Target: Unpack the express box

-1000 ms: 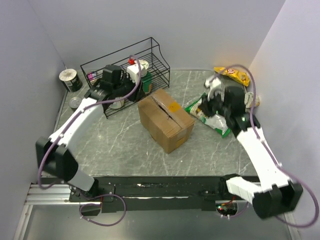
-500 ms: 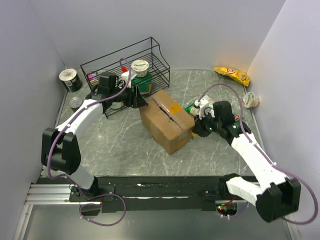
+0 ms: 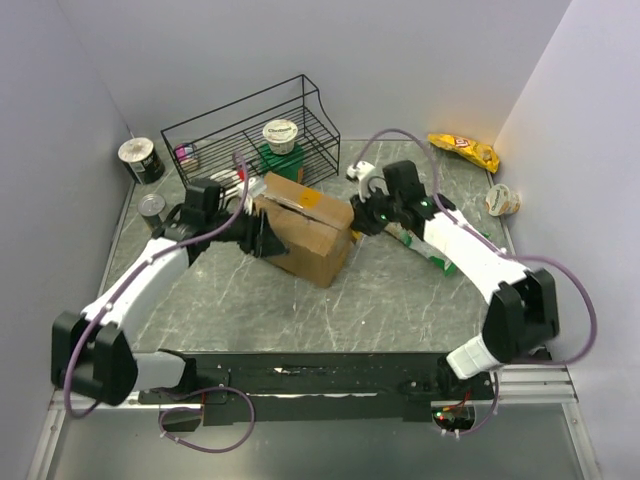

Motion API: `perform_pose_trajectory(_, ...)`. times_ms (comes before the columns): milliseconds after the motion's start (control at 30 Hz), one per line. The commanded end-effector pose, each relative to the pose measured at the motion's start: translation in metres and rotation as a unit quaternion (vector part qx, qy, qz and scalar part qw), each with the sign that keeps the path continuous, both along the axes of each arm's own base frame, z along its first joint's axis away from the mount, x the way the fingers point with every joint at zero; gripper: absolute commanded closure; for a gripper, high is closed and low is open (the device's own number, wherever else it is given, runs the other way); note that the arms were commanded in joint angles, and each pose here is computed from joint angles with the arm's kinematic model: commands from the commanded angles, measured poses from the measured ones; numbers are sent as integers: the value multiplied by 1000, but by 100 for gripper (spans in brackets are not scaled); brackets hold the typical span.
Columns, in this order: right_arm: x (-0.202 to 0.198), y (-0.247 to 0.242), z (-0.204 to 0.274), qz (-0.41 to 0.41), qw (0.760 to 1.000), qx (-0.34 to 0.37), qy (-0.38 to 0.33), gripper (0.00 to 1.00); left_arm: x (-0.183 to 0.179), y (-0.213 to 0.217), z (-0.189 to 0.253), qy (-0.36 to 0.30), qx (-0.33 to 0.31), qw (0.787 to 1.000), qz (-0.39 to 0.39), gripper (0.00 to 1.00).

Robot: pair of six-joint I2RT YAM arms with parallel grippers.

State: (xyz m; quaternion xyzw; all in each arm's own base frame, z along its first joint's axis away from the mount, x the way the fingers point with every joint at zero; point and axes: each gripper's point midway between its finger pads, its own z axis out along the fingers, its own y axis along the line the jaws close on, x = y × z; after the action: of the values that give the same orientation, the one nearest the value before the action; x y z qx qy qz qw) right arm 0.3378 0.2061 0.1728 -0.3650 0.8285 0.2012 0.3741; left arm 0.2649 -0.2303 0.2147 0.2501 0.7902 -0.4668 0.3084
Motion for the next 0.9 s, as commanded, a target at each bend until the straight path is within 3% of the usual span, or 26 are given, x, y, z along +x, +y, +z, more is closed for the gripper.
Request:
perform_pose_trajectory(0,50,29,41,10,997,30,-74,100,-42,8,2,2,-8,999,-38,42)
perform_pose_trajectory(67,64,29,38,-1,997,23,-74,100,-42,14,11,-17,-6,999,-32,44)
perform_pose_trajectory(167,64,26,39,1,997,16,-75,100,2,51,39,-81,29,993,84,41)
perform_pose_trajectory(200,62,24,38,0,997,15,-72,100,32,82,49,-106,60,978,170,40)
perform_pose_trajectory(300,50,20,35,-2,998,19,-60,100,67,126,52,-100,93,953,270,34)
perform_pose_trajectory(533,28,13,31,-9,998,34,-49,100,76,111,41,-51,41,966,249,26)
perform_pose_trajectory(767,24,16,40,-16,997,55,-50,100,99,125,11,-26,71,953,295,26)
perform_pose_trajectory(867,22,15,43,-17,997,58,-52,100,99,117,-4,-12,67,960,273,26)
